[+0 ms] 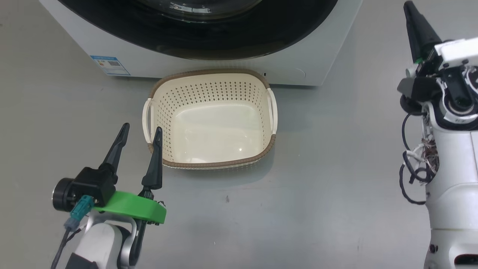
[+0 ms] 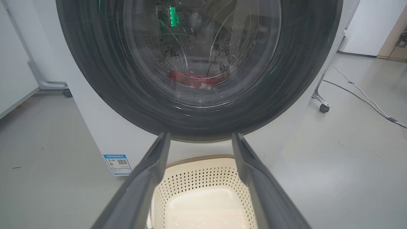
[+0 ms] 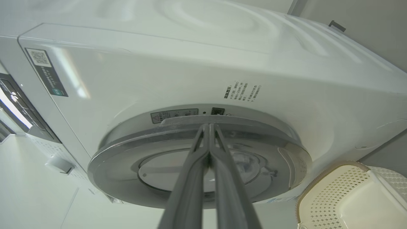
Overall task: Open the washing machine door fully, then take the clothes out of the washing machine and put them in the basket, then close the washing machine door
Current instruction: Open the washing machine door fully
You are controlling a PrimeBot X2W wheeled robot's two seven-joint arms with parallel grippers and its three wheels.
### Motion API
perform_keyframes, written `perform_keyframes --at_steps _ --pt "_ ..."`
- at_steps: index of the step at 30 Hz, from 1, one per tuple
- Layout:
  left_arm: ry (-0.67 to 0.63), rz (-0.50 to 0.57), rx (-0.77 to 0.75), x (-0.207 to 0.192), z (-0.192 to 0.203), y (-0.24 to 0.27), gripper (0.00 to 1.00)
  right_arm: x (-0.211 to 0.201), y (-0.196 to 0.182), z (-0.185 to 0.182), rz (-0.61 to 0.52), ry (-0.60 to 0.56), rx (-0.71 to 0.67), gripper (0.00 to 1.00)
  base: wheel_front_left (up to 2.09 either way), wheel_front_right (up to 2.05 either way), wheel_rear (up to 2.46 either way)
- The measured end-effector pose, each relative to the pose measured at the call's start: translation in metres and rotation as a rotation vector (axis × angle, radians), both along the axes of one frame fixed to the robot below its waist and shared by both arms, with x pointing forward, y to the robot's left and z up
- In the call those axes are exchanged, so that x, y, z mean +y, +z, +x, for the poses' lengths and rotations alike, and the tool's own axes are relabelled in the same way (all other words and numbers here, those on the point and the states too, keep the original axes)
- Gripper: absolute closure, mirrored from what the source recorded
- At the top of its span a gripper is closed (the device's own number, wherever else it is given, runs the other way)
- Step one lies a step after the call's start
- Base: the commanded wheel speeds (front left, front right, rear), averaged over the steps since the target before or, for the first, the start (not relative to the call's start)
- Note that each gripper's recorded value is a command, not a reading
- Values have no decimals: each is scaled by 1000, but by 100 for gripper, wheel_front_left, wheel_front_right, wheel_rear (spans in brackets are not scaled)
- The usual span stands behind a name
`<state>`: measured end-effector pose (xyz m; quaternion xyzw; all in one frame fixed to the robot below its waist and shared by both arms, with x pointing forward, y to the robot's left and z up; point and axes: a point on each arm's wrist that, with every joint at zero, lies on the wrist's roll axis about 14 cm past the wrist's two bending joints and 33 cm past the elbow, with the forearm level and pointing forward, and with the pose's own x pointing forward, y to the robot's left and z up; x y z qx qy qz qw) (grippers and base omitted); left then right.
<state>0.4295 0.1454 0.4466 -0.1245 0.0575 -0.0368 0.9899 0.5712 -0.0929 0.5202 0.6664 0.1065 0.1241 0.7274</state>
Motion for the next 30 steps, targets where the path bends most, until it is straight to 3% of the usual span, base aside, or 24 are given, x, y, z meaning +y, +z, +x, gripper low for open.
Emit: perform_keyframes --at_steps 16,30 --pt "-2 13 37 5 19 -24 0 37 13 63 -27 181 -12 100 0 0 0" --pt "24 21 79 15 18 -40 0 77 15 86 -86 326 -16 100 0 0 0"
